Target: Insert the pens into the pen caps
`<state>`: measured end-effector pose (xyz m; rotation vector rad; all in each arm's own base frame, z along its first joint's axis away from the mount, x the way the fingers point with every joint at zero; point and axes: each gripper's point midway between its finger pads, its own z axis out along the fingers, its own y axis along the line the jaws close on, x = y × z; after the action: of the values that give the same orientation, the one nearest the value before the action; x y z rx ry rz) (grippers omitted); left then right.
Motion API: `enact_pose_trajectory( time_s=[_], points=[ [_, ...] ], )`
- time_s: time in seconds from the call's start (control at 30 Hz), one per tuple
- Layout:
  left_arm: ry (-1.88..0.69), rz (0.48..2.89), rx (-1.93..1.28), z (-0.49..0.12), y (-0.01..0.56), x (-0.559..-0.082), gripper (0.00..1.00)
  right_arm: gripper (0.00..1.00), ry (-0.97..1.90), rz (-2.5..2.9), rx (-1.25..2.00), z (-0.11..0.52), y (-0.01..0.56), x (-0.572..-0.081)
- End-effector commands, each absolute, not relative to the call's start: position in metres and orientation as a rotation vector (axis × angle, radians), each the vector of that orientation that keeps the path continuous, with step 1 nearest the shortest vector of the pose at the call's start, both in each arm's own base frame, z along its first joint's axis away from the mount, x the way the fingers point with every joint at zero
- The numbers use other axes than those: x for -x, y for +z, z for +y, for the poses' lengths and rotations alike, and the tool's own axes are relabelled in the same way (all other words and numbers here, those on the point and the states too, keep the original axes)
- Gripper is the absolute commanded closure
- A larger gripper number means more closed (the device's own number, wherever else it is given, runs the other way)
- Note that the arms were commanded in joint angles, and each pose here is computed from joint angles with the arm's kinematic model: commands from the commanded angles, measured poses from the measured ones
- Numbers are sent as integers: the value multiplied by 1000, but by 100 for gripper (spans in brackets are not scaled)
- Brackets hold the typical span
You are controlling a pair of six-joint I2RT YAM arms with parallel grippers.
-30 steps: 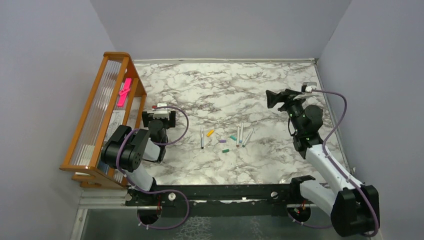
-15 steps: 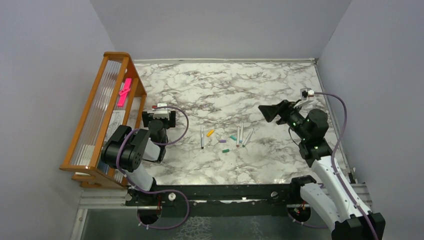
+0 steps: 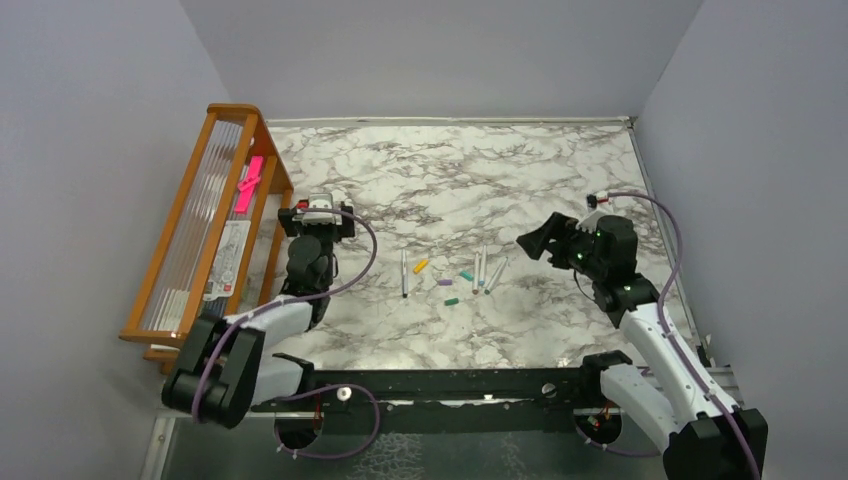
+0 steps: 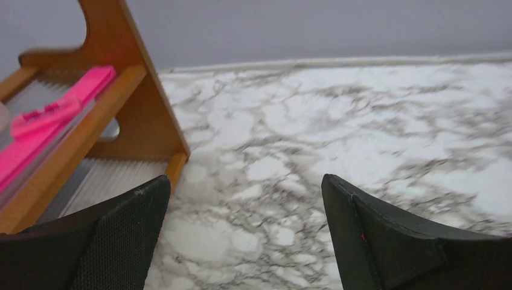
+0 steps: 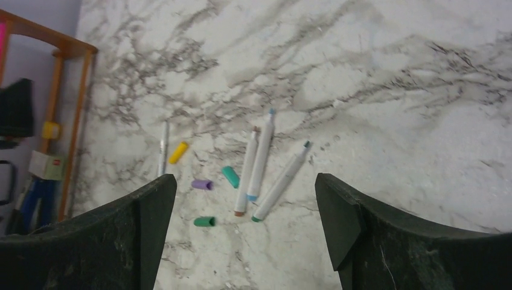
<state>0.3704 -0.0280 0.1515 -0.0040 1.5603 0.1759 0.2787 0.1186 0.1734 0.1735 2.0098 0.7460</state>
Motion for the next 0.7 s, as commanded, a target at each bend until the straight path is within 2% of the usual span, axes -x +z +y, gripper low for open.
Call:
enact_pose_trajectory(
  time_s=[0.0,0.1,0.17,0.47,0.57,0.67],
  points=[
    [0,1511,58,-64,204,-364,1,16,540,2159,-238,93,136,-275],
    [-235,1516,22,-104,234,-369,1,21,491,2214,-241,91,123,-276],
    [-291,1579,190,-100,231,-374,1,21,438,2245,-233,93,118,-277],
    [-613,1615,224,-139,235,-367,1,21,214,2194,-70,147,166,-300],
    [-697,1645,290,-146,226,-365,1,21,169,2082,-223,147,191,-295],
    [-747,1679,332,-151,217,-363,1,22,353,2013,-415,149,186,-284]
  ],
)
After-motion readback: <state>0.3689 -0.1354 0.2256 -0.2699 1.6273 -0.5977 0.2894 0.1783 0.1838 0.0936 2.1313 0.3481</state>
